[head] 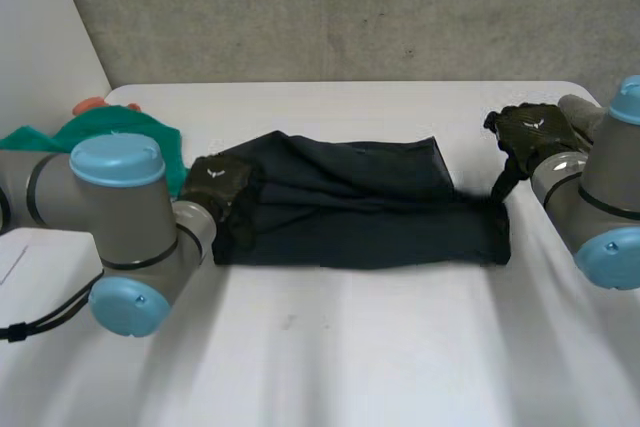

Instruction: Fold the laundry.

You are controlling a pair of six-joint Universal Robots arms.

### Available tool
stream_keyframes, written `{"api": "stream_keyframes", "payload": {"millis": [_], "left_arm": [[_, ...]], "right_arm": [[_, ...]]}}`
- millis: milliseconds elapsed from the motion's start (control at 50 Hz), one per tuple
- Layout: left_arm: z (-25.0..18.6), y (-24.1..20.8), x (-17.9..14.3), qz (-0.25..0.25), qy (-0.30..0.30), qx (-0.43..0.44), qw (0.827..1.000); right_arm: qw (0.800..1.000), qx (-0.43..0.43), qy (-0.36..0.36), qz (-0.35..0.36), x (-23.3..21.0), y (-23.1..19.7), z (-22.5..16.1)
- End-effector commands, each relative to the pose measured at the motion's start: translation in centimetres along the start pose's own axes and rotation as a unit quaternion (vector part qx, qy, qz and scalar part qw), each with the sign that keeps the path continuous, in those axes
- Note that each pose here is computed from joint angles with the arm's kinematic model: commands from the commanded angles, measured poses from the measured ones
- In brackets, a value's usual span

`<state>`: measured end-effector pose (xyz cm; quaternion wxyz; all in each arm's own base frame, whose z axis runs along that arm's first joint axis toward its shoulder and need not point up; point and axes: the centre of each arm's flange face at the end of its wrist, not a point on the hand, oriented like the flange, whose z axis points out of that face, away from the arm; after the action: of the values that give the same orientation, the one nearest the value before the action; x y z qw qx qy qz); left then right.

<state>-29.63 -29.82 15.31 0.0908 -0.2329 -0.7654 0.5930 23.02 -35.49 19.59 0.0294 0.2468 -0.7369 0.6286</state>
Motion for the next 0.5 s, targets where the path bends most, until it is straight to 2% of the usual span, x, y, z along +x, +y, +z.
{"api": "stream_keyframes", "payload": {"millis": [20, 120, 200, 300, 500], "left_arm": [[0.6, -1.9, -0.3, 0.000, 0.004, 0.024, 1.000], [-0.2, -0.7, 0.5, 0.008, 0.031, -0.016, 0.999], [-1.7, 0.4, 0.8, 0.012, 0.040, -0.058, 0.997], [-3.2, 0.0, 0.6, 0.013, 0.039, -0.062, 0.997], [-3.0, 1.7, 0.8, 0.058, 0.046, -0.084, 0.994]], "right_arm": [[0.998, 0.045, -0.011, -0.045, 1.0, -4.5, -2.8], [0.993, 0.043, -0.060, -0.089, 0.9, -6.0, -6.3], [0.989, 0.001, -0.108, -0.104, 0.0, -4.9, -8.4], [0.982, -0.064, -0.145, -0.101, -1.2, -2.1, -9.8], [0.980, -0.100, -0.162, -0.052, -3.9, 3.8, -5.9]]}}
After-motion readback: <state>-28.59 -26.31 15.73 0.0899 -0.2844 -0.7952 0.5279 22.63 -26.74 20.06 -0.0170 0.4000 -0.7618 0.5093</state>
